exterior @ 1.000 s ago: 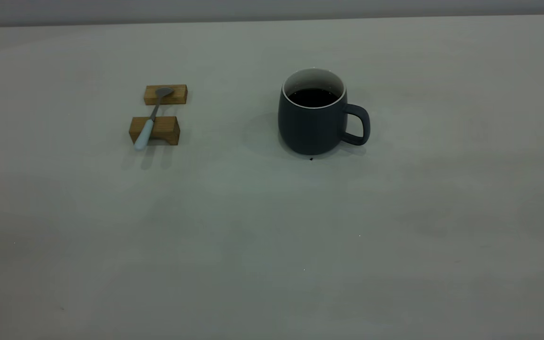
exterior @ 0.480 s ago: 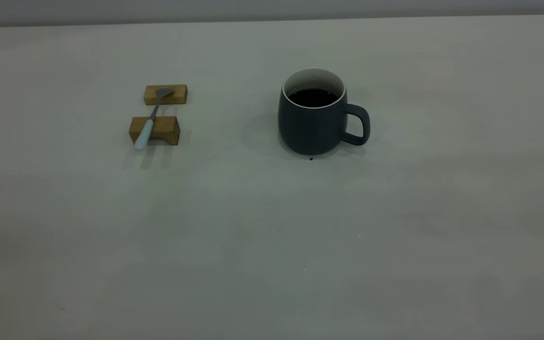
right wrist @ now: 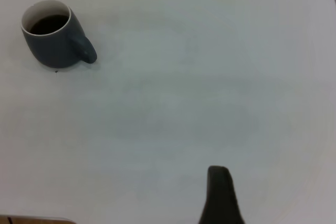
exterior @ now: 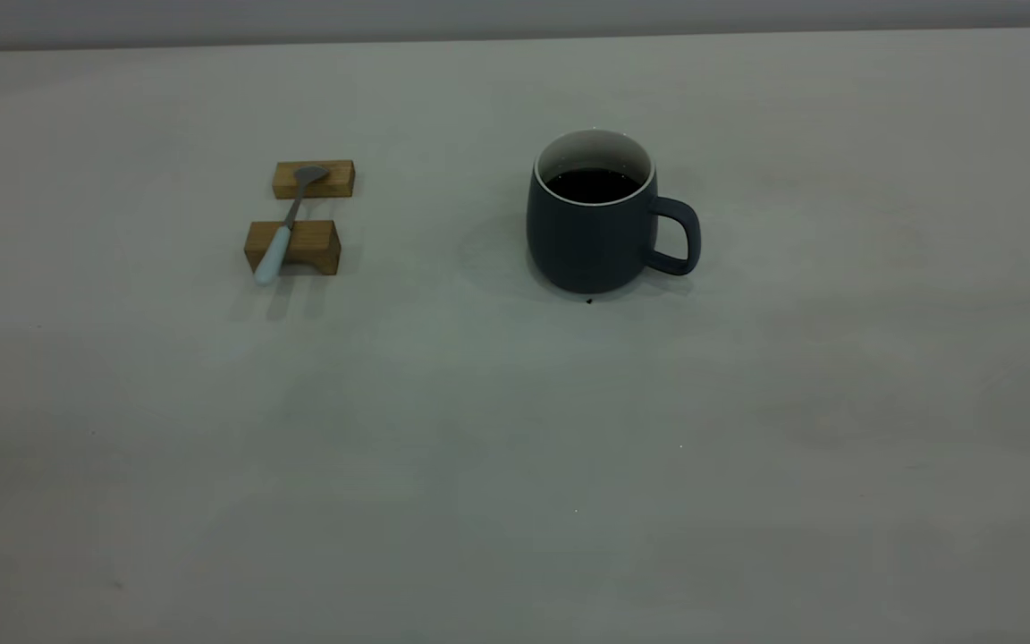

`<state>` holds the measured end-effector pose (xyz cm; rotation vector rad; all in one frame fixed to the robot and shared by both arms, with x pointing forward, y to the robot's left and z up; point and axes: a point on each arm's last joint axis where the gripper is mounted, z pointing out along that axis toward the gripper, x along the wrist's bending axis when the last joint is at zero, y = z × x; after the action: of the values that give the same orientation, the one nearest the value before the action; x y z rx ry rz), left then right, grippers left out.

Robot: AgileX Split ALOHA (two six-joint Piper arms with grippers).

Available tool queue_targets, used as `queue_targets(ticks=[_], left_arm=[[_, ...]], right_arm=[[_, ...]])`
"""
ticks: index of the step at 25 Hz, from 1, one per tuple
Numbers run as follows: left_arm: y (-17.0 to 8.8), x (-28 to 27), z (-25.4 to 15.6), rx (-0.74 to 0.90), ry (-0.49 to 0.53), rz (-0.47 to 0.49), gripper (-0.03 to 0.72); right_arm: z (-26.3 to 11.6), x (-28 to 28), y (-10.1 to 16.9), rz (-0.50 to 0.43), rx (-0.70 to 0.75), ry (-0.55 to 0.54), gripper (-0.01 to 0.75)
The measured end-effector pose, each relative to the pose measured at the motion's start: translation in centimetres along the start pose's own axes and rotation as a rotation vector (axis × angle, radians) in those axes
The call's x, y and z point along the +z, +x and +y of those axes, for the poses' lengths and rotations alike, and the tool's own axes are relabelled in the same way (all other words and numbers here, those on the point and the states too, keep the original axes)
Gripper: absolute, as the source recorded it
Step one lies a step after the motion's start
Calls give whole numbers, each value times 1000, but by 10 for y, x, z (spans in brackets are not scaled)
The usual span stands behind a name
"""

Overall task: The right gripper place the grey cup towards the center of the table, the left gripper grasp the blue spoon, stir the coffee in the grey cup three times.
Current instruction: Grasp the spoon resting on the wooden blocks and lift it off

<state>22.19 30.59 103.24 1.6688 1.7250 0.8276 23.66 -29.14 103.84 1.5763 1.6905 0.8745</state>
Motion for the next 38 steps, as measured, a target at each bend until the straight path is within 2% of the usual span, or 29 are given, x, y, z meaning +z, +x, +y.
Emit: queue_targets(ticks=[5, 9, 16, 22, 29, 34, 38], left_arm=[[1, -1, 20, -3, -12, 16, 515], [0, 15, 64, 8, 65, 31, 526], [-7, 91, 143, 26, 231, 22, 666], [-17, 170, 176, -23, 328, -24, 669], [-54, 265, 173, 3, 482, -72, 669], [-81, 327, 144, 25, 609, -82, 667], [-92, 364, 117, 25, 664, -78, 666]], right_arm=[[0, 0, 0, 0, 0, 0, 592], [0, 0, 0, 0, 0, 0, 592], [0, 0, 0, 0, 0, 0, 592], [0, 0, 0, 0, 0, 0, 592], [0, 0, 0, 0, 0, 0, 592], [0, 0, 0, 0, 0, 0, 592], [0, 0, 0, 0, 0, 0, 592]])
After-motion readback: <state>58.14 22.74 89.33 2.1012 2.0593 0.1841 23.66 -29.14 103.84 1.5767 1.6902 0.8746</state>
